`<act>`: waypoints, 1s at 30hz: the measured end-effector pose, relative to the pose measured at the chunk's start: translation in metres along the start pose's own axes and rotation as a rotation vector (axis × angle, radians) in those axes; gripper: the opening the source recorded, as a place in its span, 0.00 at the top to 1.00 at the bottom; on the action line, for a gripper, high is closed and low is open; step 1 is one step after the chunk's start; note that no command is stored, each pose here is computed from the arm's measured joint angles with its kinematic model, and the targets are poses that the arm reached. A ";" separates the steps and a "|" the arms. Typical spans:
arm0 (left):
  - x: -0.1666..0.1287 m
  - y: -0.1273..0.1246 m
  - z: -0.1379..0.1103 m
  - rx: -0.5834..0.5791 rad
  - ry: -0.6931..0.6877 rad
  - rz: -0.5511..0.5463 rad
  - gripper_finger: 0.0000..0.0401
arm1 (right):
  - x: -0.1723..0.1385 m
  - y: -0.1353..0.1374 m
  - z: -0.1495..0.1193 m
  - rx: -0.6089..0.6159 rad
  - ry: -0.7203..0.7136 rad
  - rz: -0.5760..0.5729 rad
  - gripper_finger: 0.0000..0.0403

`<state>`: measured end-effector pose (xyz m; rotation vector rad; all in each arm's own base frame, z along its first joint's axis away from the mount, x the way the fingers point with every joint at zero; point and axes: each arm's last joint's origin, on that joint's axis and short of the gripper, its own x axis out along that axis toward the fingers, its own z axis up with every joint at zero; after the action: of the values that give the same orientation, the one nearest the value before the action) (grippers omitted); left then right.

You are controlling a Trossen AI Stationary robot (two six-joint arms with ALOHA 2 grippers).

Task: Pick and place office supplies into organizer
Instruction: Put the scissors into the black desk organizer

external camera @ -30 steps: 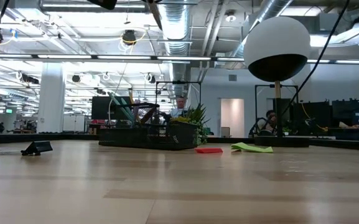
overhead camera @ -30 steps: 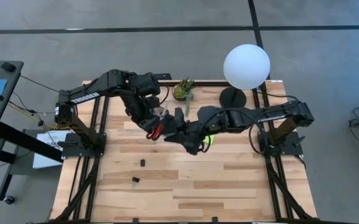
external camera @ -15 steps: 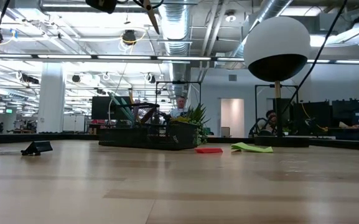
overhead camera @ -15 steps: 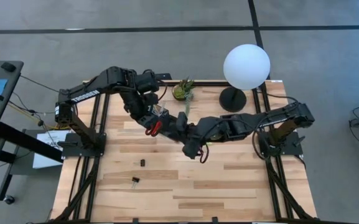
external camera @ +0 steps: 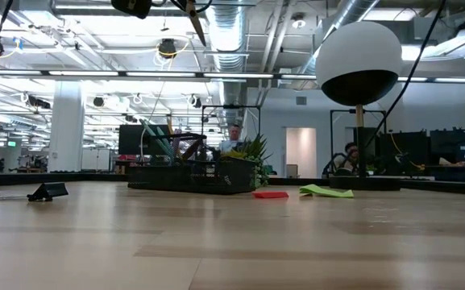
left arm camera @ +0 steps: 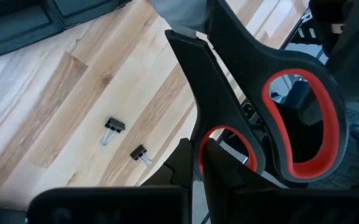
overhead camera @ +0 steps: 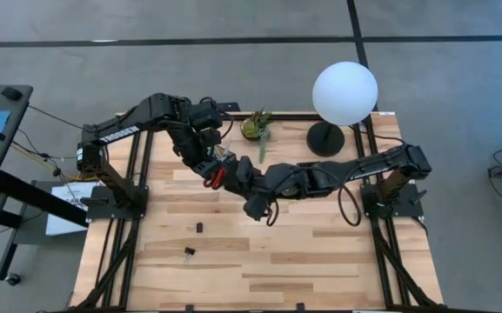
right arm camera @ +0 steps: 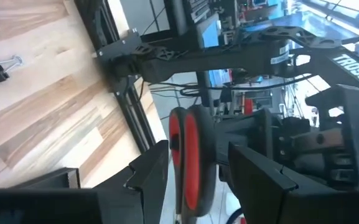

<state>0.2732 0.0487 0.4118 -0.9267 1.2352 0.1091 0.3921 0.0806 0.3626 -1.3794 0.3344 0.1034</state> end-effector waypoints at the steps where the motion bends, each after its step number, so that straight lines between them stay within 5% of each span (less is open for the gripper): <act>1: 0.000 0.000 0.000 -0.001 0.000 0.000 1.00 | 0.000 0.000 0.000 0.001 0.000 0.000 0.60; 21: 0.000 0.002 0.001 -0.026 -0.041 0.065 1.00 | 0.016 0.001 -0.027 0.083 0.010 0.048 0.61; 30: 0.000 0.002 0.001 -0.038 -0.052 0.082 1.00 | 0.017 0.001 -0.030 0.078 -0.008 0.052 0.77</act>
<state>0.2730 0.0508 0.4106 -0.9008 1.2271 0.2213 0.4027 0.0495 0.3526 -1.2932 0.3639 0.1377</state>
